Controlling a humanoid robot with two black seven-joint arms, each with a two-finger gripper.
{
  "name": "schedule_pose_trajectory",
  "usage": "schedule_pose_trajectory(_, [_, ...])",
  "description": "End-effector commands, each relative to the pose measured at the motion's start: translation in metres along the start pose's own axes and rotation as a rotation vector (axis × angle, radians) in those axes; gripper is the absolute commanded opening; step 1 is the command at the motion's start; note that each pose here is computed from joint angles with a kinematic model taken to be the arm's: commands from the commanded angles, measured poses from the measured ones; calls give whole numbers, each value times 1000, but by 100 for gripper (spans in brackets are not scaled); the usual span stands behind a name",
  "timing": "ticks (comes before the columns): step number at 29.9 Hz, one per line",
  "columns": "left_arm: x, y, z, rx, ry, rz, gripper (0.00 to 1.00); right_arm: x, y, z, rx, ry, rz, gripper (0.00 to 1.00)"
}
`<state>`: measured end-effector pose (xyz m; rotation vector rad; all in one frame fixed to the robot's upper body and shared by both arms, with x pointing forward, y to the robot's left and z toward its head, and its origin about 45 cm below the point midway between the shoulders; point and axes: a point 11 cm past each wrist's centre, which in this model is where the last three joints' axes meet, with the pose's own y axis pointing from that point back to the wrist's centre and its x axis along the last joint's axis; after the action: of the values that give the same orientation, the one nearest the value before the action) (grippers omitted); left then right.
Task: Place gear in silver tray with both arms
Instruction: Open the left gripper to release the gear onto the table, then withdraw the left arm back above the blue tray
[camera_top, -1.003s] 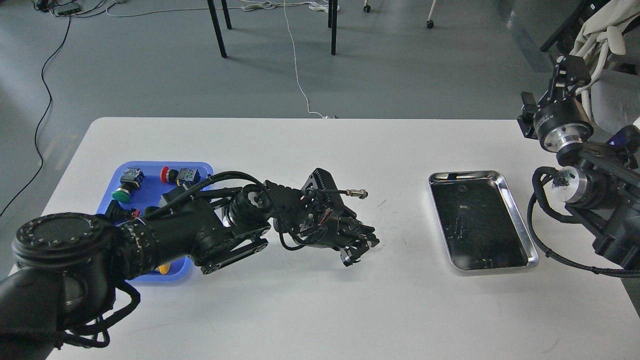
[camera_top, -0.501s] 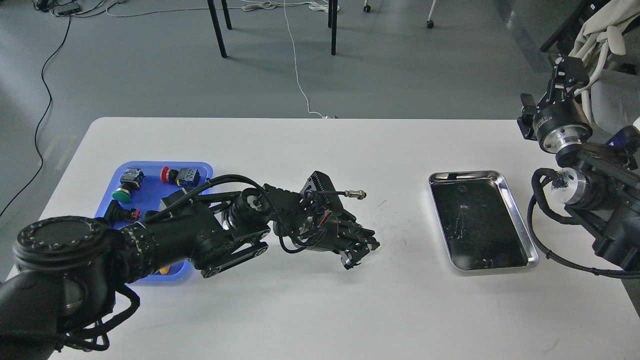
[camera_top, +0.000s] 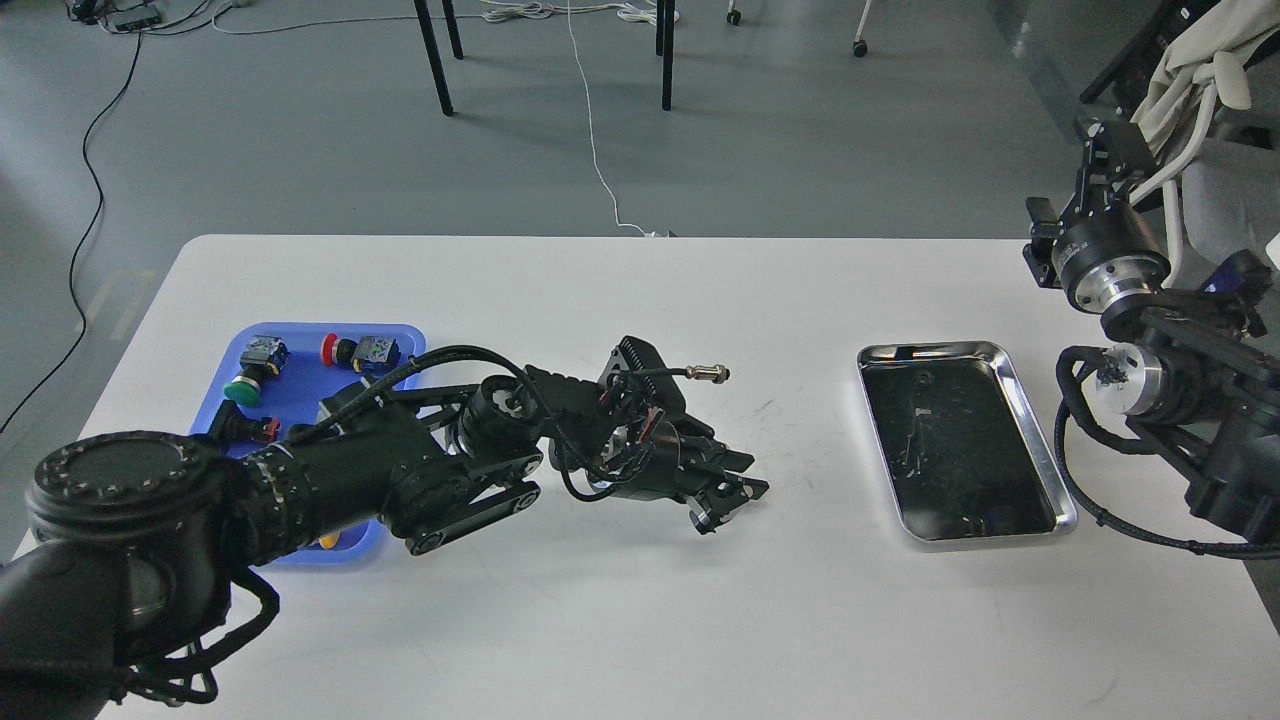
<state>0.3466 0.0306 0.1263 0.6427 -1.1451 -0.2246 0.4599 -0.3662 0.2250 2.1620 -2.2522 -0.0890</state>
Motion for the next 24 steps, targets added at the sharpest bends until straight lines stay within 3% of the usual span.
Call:
schedule_pose_trajectory(1, [13,2,-2,-1,29,36,41,-10,-4,-7,5,65,-50,98])
schedule_pose_trajectory(8, [66,11,-1,-25,91,147,46,-45,-9,-23,0,267,-220,98])
schedule_pose_trajectory(15, [85,85,-46,50,213,287,49,-84,-8,-38,14,414,-403,98])
schedule_pose_trajectory(19, [79,139,-82,152,270,346,57,-112,1,-35,13,519,-528,98])
schedule_pose_trajectory(24, [44,180,-109,238,409,399,70,-129,4,-40,22,572,-593,98])
